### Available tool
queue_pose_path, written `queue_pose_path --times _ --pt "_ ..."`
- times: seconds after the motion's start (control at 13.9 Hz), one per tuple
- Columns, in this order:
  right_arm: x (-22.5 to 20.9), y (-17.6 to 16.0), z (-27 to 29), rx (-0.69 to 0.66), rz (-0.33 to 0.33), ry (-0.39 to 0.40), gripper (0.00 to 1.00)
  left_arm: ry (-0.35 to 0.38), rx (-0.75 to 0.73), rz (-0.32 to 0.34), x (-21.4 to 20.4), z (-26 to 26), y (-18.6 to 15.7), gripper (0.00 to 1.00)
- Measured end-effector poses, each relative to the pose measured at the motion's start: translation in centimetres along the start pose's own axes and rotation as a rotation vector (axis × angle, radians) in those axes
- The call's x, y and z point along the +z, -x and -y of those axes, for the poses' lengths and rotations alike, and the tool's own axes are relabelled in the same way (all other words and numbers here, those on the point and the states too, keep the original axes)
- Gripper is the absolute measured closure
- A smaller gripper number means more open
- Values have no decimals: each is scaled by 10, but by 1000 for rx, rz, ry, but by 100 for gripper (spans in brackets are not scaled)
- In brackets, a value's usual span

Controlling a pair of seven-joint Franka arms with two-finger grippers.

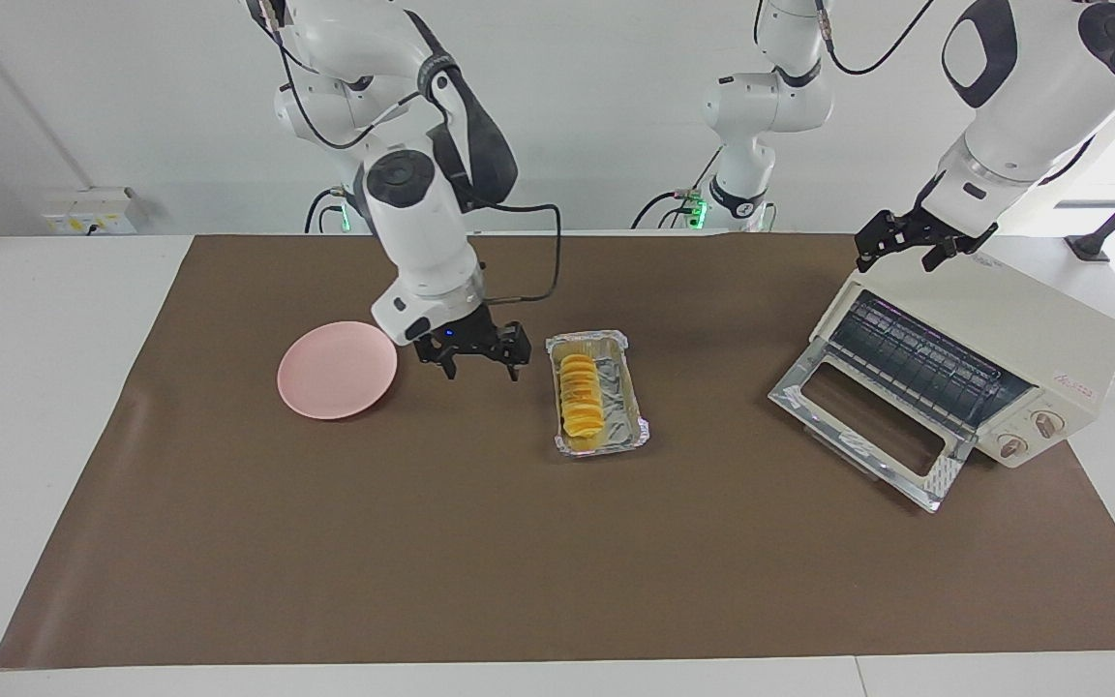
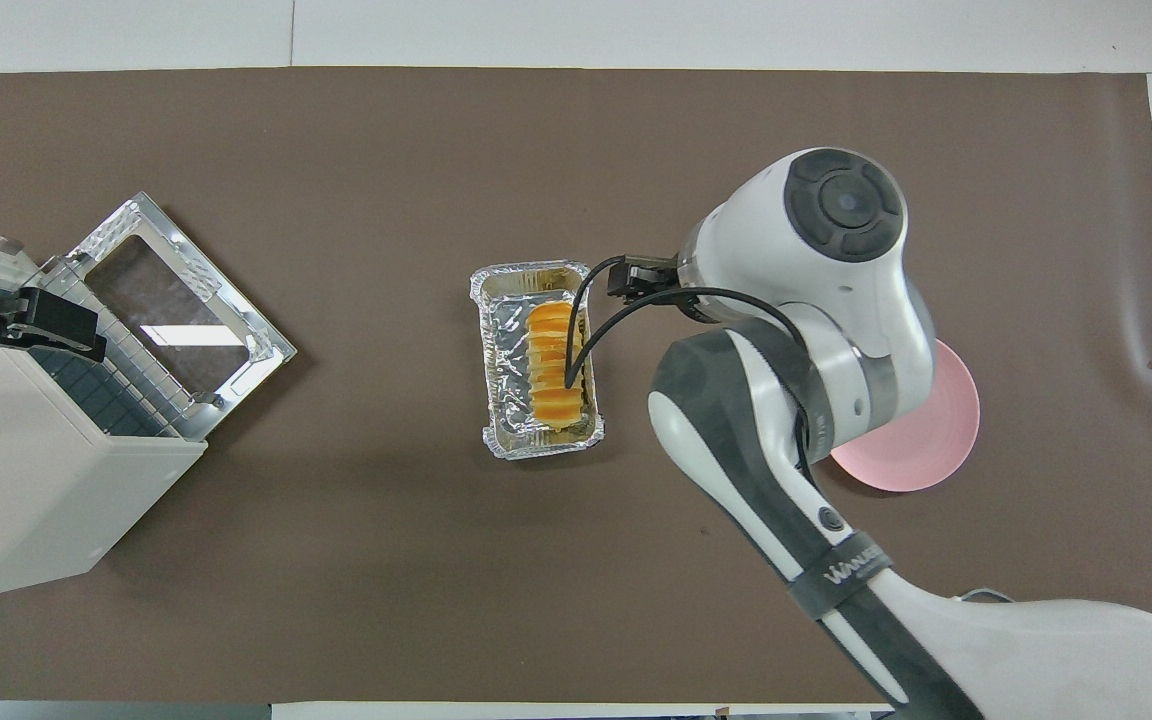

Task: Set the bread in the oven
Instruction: 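Withdraw the right gripper while the left gripper reaches the foil tray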

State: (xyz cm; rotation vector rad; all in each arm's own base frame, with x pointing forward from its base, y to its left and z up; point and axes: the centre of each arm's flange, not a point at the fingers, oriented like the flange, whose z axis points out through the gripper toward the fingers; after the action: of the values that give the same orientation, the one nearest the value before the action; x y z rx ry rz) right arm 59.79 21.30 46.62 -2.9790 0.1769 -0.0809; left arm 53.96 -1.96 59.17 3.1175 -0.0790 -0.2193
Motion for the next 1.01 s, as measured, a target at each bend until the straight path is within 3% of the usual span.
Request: queue_pose_path --times 0.22,0.36,0.43,0.65,0.86,1.01 --pt "-44 -14 -63 -108 -16 4 0 -3 -70 -24 -2 -17 -2 0" --pt "-66 -15 -95 -165 -9 12 0 25 -171 -130 -7 -55 -14 0" --pt "-77 -14 -108 -177 -3 21 0 71 -190 -149 -3 -78 -20 0" --pt "-111 -4 -144 -225 9 65 0 167 -212 -119 36 -136 -50 0" --pt "-133 10 -163 -250 41 75 0 169 -213 -105 97 -246 -78 0" --pt "-141 19 -172 -238 78 80 0 175 -211 -114 134 -315 -78 0"
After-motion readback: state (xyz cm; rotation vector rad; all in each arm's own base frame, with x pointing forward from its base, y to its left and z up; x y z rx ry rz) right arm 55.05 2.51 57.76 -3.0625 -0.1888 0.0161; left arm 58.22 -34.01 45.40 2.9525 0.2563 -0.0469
